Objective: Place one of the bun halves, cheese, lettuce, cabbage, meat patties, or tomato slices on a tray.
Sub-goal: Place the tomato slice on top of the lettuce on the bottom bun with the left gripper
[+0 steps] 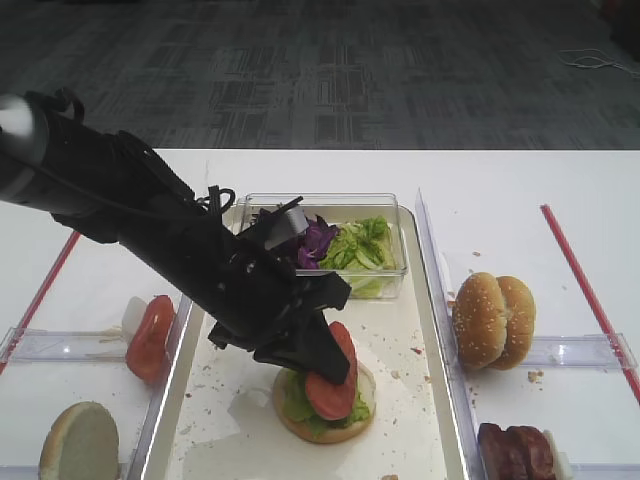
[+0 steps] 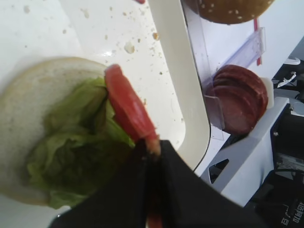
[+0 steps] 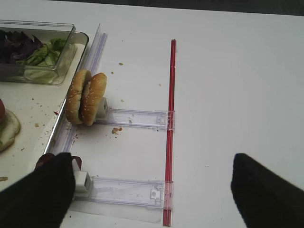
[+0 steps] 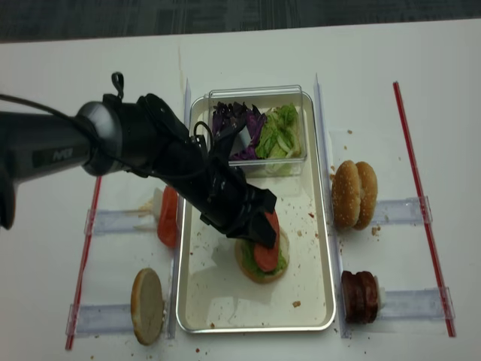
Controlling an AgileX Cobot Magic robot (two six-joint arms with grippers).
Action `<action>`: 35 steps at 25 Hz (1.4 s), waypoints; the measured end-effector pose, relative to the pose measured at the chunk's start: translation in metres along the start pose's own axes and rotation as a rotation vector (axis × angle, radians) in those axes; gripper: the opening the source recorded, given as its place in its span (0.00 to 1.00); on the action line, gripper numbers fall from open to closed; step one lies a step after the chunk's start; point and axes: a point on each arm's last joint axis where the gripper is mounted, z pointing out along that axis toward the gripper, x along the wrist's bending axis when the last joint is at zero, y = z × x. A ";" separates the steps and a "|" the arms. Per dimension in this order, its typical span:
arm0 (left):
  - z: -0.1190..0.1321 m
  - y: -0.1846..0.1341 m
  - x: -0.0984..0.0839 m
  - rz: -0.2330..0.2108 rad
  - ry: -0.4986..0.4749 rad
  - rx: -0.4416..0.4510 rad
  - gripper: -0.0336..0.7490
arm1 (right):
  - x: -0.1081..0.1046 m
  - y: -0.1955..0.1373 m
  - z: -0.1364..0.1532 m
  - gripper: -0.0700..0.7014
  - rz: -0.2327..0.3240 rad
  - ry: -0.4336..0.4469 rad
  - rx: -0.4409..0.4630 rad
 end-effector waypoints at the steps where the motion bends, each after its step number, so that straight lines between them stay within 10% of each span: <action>1: 0.001 0.000 0.001 -0.003 0.001 0.003 0.09 | 0.000 0.000 0.000 0.99 0.000 0.000 0.000; 8: 0.002 0.000 0.002 -0.006 0.004 0.004 0.14 | 0.000 0.000 0.000 0.99 0.000 0.000 0.000; 20: 0.002 0.000 0.002 -0.025 0.004 0.004 0.70 | 0.000 0.000 0.000 0.99 0.000 0.000 0.000; 35: -0.001 0.003 0.006 -0.046 0.015 -0.019 0.77 | 0.000 0.000 0.000 0.98 0.000 0.000 0.000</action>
